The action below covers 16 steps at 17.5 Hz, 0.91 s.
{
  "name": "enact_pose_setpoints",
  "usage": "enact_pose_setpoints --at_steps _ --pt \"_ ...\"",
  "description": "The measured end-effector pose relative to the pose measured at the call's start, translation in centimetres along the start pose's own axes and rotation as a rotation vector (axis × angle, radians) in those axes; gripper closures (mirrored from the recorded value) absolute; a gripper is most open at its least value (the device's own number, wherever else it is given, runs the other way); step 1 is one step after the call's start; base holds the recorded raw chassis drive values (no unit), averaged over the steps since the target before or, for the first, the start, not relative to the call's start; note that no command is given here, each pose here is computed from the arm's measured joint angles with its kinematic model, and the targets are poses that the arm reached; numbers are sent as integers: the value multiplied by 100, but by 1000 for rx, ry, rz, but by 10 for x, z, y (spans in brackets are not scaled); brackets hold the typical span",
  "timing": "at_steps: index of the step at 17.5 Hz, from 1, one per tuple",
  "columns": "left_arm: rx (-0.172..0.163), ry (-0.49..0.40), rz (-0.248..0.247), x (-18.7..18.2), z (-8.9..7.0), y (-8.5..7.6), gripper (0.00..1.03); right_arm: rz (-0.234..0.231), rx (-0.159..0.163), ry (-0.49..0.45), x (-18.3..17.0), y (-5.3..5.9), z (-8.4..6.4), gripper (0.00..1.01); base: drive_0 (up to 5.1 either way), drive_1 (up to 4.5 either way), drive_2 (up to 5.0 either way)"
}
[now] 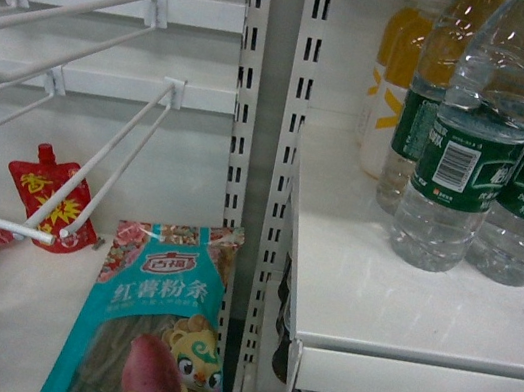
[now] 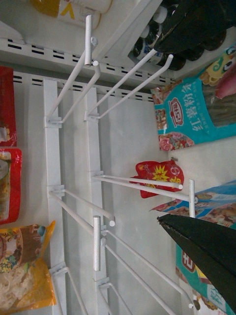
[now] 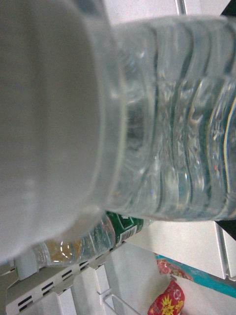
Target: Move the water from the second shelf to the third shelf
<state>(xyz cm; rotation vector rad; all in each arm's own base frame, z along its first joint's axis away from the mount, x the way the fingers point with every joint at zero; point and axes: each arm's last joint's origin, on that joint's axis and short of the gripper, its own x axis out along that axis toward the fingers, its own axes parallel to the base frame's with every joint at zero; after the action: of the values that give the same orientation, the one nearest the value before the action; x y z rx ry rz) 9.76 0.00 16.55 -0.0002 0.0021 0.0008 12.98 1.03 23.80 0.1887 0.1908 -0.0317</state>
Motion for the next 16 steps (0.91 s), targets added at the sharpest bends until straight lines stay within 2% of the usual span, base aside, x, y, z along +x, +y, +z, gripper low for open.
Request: enact_pose_setpoints --at_steps 3,5,6,8,10,13,16 --pt "0 0 0 0 0 0 5 0 0 1 0 0 0 58 0 0 0" --pt "0 0 0 0 0 0 5 -35 -26 63 -2 -2 -1 58 0 0 0" --pt "0 0 0 0 0 0 5 -32 -25 58 -2 -3 1 58 0 0 0" --pt "0 0 0 0 0 0 5 -34 -22 -1 2 -4 14 58 0 0 0" --pt "0 0 0 0 0 0 5 -29 -38 -34 14 -2 24 58 0 0 0" --pt "0 0 0 0 0 0 5 0 -63 6 43 1 18 58 0 0 0" --pt "0 0 0 0 0 0 5 -26 -62 37 70 -8 13 58 0 0 0"
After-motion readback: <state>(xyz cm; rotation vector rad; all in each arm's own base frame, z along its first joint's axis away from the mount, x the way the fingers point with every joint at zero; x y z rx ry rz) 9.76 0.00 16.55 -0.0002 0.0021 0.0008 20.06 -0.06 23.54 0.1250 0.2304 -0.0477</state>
